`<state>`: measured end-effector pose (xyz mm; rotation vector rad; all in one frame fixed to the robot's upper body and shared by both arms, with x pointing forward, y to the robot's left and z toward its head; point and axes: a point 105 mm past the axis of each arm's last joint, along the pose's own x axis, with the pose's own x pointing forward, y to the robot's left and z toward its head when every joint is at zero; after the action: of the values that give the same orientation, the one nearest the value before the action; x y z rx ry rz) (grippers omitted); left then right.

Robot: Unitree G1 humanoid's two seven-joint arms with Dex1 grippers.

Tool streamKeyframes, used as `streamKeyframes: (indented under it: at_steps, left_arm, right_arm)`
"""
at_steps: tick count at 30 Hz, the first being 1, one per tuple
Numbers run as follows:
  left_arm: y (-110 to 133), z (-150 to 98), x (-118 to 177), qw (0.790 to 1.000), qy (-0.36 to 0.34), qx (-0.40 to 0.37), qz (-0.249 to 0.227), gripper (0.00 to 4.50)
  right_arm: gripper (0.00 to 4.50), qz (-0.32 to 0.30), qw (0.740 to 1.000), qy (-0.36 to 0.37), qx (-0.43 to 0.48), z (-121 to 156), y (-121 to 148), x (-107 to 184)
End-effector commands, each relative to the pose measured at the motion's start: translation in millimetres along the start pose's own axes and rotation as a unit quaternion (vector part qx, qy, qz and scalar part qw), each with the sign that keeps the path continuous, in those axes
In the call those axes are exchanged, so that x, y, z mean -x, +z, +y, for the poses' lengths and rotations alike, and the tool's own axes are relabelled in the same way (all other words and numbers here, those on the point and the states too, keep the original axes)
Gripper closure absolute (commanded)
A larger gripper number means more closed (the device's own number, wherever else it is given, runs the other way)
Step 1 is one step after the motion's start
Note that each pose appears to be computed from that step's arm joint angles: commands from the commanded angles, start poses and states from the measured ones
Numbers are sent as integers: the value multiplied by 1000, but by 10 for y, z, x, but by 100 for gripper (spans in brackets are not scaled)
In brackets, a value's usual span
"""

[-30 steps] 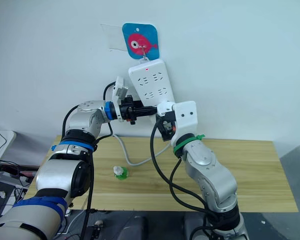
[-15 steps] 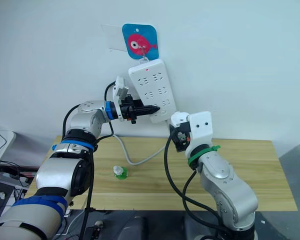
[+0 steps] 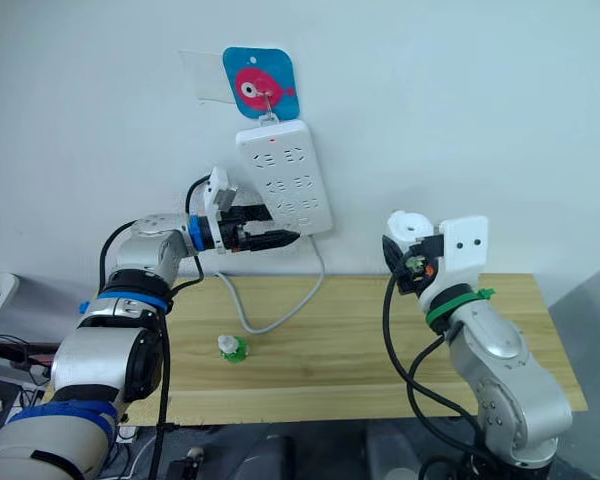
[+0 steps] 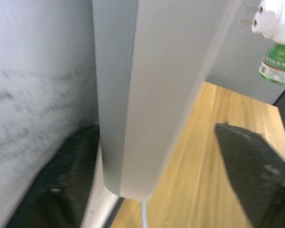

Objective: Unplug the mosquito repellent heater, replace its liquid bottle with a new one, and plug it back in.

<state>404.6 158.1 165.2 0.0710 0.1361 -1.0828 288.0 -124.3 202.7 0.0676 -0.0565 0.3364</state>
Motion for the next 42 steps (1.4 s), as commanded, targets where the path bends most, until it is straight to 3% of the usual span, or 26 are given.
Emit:
streamKeyframes:
  at_steps: [1,3,6,9,13,17,30,42]
  left_arm:
    - [-49,63,363,999,46,10,1,3]
    - [-197,-110,504,999,30,24,20,3]
    - [-354,-617,608,999,-23,15,36,3]
    - [-255,-1112,476,996,-78,-47,8,3]
    - [45,-1383,67,988,-103,-89,-73,3]
    - [195,-1384,-235,983,-91,-106,-123,3]
    - [310,-1432,-702,966,-110,-147,-180,3]
    - [322,-1339,-907,963,-129,-149,-181,3]
  right_arm:
    - [149,-50,998,4,-27,-86,178,12]
    - [149,-60,997,0,-53,-144,204,4]
    - [149,-71,991,-13,-111,-228,209,-1]
    - [149,-84,969,-33,-231,-301,157,9]
    - [149,-103,917,-41,-382,-321,108,54]
    - [149,-104,895,-26,-432,-287,156,115]
    - [149,-111,864,17,-491,-33,368,143]
    - [149,-113,863,21,-493,-26,376,121]
